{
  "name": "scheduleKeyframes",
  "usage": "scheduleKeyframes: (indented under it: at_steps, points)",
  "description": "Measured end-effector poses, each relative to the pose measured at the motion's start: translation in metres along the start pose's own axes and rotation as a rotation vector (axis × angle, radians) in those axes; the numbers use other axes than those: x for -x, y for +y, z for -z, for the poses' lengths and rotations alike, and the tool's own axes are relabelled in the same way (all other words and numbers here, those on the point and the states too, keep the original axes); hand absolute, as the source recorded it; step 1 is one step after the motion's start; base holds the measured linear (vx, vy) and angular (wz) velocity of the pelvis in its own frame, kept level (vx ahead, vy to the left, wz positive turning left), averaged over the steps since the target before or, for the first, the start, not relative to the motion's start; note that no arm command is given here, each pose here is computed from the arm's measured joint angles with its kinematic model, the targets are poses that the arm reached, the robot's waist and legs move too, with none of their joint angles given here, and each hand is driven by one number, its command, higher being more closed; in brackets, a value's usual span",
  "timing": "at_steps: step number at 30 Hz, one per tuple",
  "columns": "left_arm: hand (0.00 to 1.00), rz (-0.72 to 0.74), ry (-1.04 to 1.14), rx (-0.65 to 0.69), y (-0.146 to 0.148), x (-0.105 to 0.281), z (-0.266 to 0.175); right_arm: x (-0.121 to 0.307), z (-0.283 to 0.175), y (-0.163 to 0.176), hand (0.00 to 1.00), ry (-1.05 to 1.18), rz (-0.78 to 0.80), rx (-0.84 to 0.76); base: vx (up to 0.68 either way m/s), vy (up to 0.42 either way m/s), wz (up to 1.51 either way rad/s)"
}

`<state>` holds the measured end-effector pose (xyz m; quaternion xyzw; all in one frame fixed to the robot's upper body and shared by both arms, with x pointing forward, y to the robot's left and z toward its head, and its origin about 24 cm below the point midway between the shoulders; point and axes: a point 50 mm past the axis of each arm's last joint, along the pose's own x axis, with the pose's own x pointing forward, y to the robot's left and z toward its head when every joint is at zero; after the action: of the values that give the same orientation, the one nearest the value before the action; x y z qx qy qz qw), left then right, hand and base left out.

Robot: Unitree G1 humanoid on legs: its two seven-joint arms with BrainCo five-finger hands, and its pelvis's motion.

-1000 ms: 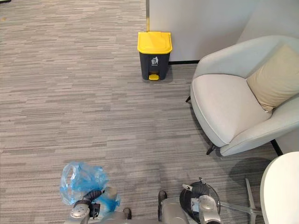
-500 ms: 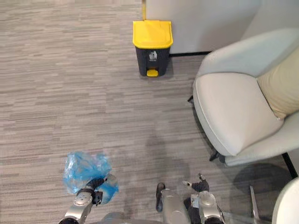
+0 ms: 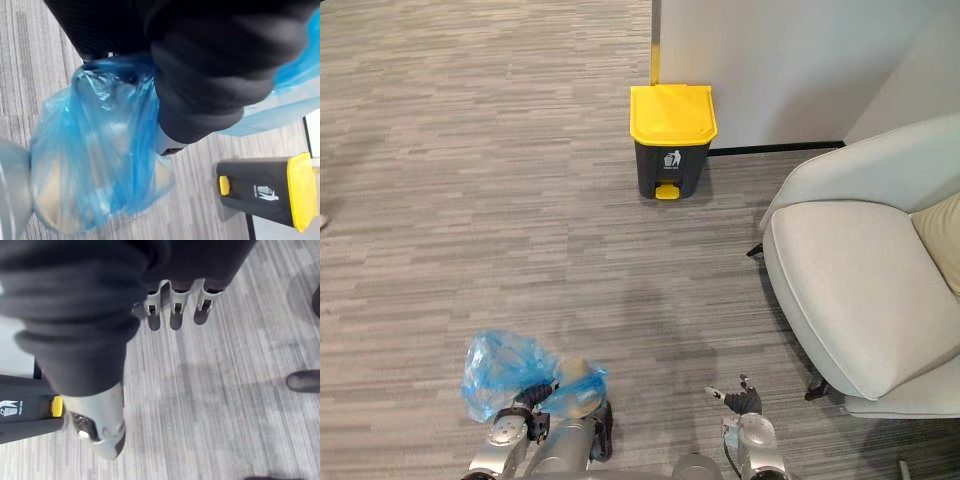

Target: Gather rubbish on tea table into small bin, then transfer packed bag to large trash can.

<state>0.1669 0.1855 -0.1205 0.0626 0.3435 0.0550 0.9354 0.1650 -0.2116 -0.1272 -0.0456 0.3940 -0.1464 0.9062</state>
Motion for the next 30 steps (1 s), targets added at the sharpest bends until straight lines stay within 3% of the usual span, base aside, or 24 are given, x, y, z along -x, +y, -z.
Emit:
scheduleKeyframes:
  at_steps: [12, 14, 22, 30]
  points:
    - [1.0, -0.017, 0.011, -0.048, 0.014, 0.001, 0.003, 0.003, -0.003, 0.015, 0.0, -0.028, -0.05, 0.042, 0.38, -0.013, -0.11]
    - [1.0, 0.003, 0.039, -0.037, 0.005, 0.0, 0.008, -0.001, -0.004, 0.002, 0.0, -0.016, -0.021, 0.073, 0.49, -0.16, -0.1]
    - [1.0, 0.02, -0.001, 0.039, -0.012, -0.002, -0.004, 0.005, 0.009, 0.002, 0.0, 0.009, -0.019, 0.057, 0.37, -0.148, 0.08]
    - [1.0, 0.012, 0.007, 0.038, -0.01, 0.0, 0.0, 0.002, 0.002, 0.004, 0.0, 0.002, -0.008, -0.008, 0.32, 0.137, -0.29]
